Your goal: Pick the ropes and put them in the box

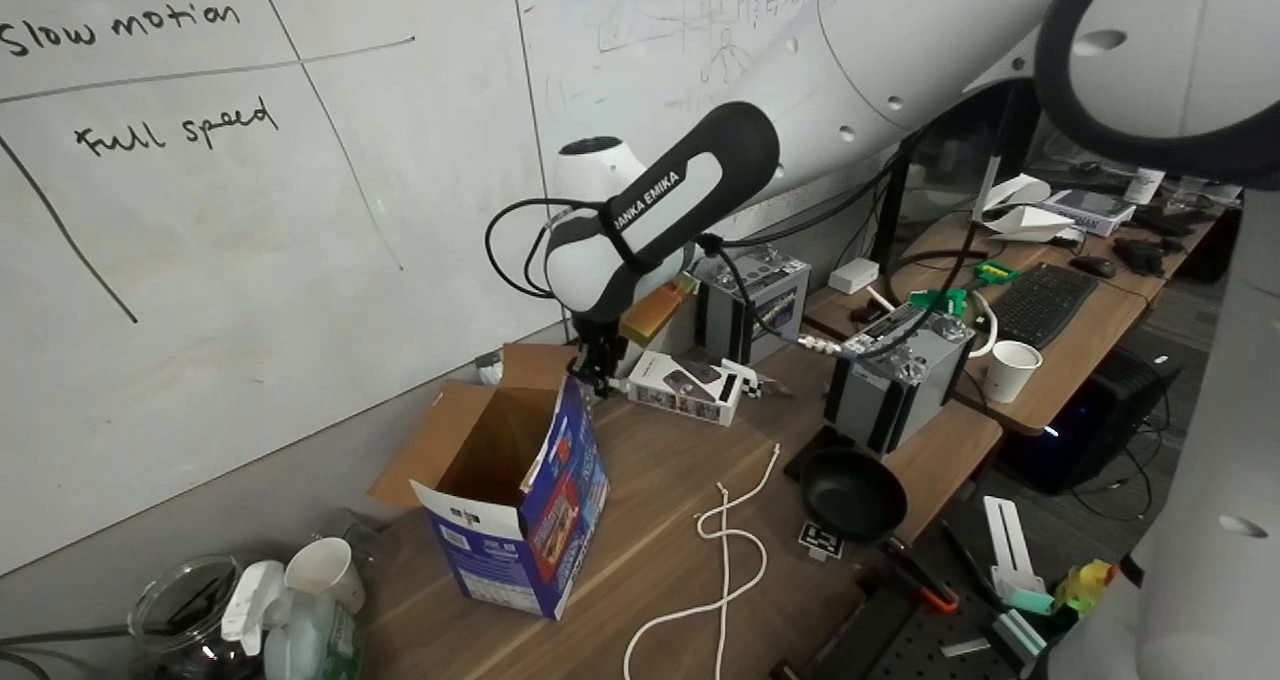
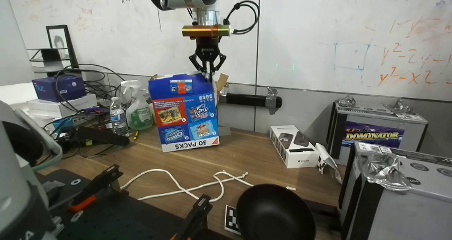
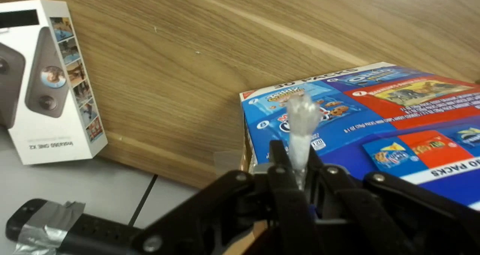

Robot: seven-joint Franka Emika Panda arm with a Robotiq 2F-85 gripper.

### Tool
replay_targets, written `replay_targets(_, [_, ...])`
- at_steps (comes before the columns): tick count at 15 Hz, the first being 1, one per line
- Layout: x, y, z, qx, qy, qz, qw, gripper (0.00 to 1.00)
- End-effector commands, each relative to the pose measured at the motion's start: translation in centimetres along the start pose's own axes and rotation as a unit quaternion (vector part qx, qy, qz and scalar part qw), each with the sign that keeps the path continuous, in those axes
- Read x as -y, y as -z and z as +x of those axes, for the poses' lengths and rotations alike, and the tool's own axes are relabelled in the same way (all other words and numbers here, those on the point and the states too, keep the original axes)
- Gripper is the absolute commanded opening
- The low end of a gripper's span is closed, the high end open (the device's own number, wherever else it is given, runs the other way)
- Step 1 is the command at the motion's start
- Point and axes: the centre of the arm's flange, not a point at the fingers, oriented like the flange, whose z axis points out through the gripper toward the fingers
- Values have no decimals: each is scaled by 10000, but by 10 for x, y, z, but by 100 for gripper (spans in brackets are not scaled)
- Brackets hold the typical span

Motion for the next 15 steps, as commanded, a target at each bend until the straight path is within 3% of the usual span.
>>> replay_targets(1, [21,52,25,-7,13,-427,9991,13])
replay_targets(5, [43,82,54,-107,77,-688,9975,13])
replay_targets(8, [64,83,66,-123,326,-538,9979,13])
replay_targets(15, [73,21,89,207,496,-177,9984,12])
